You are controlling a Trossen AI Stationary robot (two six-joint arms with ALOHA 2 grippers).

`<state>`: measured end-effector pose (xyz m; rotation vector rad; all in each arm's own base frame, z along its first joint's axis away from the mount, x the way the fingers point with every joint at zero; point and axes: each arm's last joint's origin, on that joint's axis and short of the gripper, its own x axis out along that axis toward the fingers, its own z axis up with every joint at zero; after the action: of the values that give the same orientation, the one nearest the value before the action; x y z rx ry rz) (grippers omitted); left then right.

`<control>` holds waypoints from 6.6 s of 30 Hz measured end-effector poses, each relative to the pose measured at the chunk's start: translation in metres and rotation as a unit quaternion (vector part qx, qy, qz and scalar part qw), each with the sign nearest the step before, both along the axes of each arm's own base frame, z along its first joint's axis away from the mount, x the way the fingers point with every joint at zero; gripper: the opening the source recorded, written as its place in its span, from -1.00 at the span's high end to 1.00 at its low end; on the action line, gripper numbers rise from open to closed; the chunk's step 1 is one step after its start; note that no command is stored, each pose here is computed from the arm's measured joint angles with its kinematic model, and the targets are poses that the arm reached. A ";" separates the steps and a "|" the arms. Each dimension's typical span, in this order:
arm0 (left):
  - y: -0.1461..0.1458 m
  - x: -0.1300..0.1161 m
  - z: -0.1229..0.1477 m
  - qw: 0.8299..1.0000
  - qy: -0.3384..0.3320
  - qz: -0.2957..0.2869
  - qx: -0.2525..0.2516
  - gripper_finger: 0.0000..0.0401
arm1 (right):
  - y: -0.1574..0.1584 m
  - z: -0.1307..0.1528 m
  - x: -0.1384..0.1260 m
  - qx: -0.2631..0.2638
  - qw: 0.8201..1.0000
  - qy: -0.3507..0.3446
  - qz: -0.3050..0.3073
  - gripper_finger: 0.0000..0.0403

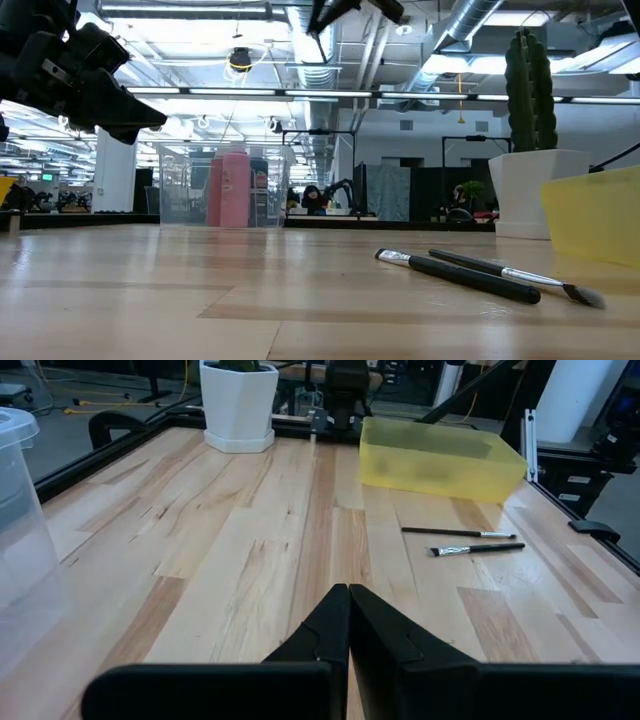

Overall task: Pick & Place Paint Supplies
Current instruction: Put the brow brush into the yellow bin

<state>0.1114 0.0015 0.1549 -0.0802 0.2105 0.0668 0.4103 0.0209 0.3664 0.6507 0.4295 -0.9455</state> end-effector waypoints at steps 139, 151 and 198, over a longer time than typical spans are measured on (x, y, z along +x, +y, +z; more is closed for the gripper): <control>0.000 0.000 0.000 1.000 0.000 -0.001 0.000 1.00 | 0.093 -0.222 -0.271 0.291 0.925 0.237 -0.064 0.95; 0.000 0.000 0.000 1.000 0.000 0.001 0.000 1.00 | 0.080 -0.222 -0.262 0.314 0.915 0.220 -0.124 0.94; 0.000 0.000 0.000 1.000 0.000 -0.001 0.000 1.00 | 0.065 -0.221 -0.250 0.299 0.925 0.181 -0.147 0.90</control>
<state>0.1114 0.0015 0.1550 -0.0802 0.2104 0.0647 0.1608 0.0859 0.1450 1.1222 0.9937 -1.2372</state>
